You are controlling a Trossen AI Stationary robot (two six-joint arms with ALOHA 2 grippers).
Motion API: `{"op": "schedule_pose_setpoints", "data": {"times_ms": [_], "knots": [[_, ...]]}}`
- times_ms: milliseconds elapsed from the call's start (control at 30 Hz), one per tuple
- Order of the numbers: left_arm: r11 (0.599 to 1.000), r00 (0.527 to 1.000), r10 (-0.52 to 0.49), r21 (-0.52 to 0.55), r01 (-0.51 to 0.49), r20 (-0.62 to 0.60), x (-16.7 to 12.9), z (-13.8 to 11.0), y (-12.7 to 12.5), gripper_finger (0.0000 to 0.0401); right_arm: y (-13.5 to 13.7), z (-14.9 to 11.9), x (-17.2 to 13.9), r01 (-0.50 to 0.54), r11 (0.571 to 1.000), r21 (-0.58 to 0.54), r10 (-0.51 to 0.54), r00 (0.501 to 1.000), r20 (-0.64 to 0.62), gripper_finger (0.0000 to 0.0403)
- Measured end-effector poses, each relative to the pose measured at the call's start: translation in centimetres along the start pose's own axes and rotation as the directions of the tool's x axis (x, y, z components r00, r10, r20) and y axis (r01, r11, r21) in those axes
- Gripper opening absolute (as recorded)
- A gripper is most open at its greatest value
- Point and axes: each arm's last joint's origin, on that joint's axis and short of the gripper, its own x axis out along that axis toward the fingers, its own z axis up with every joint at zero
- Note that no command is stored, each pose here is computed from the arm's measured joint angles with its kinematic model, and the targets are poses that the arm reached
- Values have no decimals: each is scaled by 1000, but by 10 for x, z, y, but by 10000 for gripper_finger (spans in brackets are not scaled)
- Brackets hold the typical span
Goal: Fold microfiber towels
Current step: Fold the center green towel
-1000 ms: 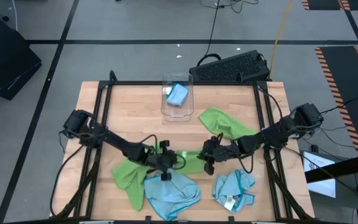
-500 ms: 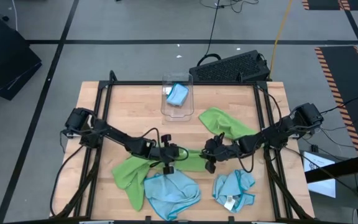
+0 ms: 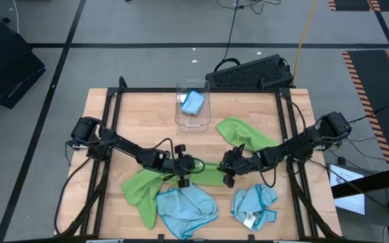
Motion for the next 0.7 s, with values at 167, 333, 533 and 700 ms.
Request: {"op": "schedule_pose_setpoints", "data": {"times_ms": [167,333,533,700], "knots": [[999,999,48,10,-48,9,0,0,1,61,0,0,0,2,1000,-1,-2,1000,-1,44],[995,995,98,20,-98,19,0,0,3,100,0,0,0,2,1000,1,-2,1000,-1,88],[987,981,161,9,-163,106,-1,8,4,143,-1,5,-6,1,999,-38,-1,1000,13,124],[986,966,150,40,-162,208,-8,21,3,152,-2,7,-20,42,997,-72,-41,999,16,127]]}}
